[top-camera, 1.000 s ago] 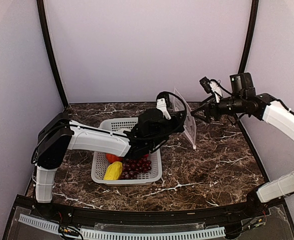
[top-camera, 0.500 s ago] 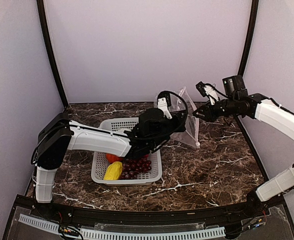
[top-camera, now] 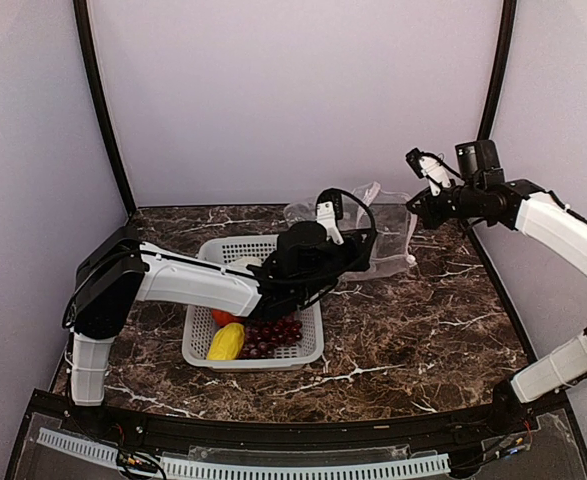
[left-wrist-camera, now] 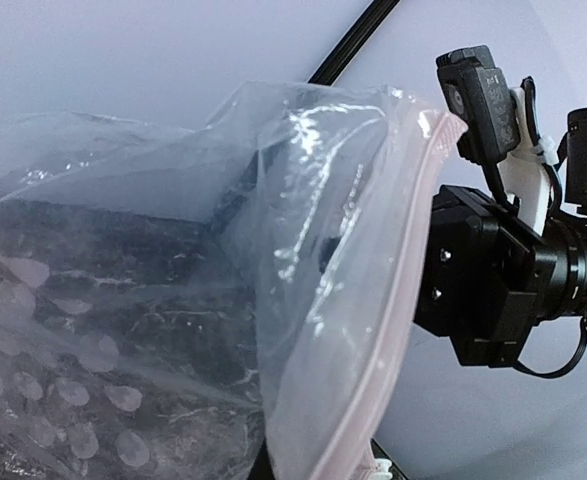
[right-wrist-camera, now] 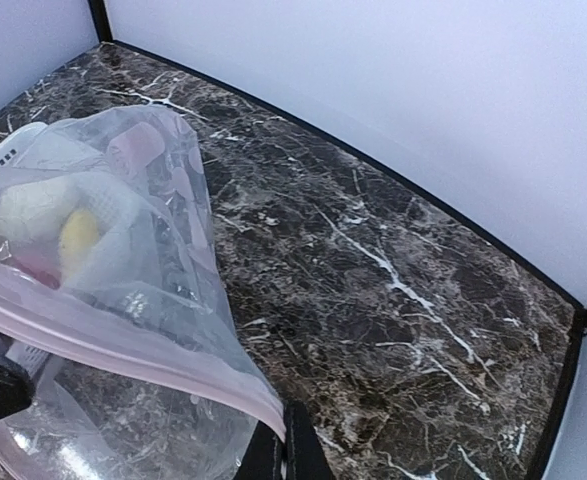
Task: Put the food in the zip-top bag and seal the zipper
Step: Open the zipper food storage bag at the center of the board, then pick up the fake vegetable from the bin.
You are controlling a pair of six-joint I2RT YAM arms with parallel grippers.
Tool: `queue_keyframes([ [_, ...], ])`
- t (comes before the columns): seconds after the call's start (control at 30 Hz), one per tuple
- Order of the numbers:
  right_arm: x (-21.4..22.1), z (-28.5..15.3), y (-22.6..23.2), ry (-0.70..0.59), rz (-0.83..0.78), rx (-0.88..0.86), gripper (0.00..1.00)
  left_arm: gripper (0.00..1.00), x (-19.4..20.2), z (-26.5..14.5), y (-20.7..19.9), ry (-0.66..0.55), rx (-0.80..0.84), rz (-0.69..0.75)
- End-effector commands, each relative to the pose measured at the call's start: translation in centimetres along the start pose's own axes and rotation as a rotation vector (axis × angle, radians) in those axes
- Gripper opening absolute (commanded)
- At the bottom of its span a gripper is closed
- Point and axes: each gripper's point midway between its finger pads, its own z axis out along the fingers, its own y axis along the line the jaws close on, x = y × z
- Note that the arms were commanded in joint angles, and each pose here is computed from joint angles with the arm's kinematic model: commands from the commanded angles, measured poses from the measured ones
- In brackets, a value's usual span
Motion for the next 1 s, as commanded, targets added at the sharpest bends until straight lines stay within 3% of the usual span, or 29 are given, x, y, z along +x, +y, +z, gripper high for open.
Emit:
queue_keyframes([
  [0.0,-3.2,-2.8,-2.8,-0.092,-0.077,0.166,0.00,0.19,-0.1,-0.5,-0.3,0.012,0.000,0.044],
  [0.13,-3.6,-3.6,-3.9,-0.085,-0.132,0.235,0.00,0.45,-1.1,-0.9,-1.2,-0.012,0.034,0.105],
  [0.27,-3.9,-4.2,-7.0,-0.055,-0.172,0.357,0.00,0.60,-2.9,-2.7,-1.2,-0.077,0.060,0.144],
  [0.5,-5.0,-6.4,-13.6,-0.054,-0.177,0.559,0.00,0.62,-4.7,-7.2,1.4,0.033,-0.042,0.228],
  [0.6,-4.0,-5.1,-10.7,-0.072,-0.176,0.423,0.00,0.67,-5.0,-9.7,3.5,0.102,-0.127,0.263],
  [0.87,5.0,1.9,-0.8,0.077,-0.140,-0.041,0.00,0.79,-5.4,-18.3,8.9,0.290,-0.393,0.433],
  [0.9,5.4,2.1,-0.2,0.082,-0.135,-0.071,0.00,0.91,-5.3,-18.7,9.2,0.303,-0.407,0.441],
  [0.97,5.8,2.3,0.3,0.081,-0.124,-0.102,0.00,0.98,-5.0,-20.1,10.6,0.343,-0.471,0.450],
])
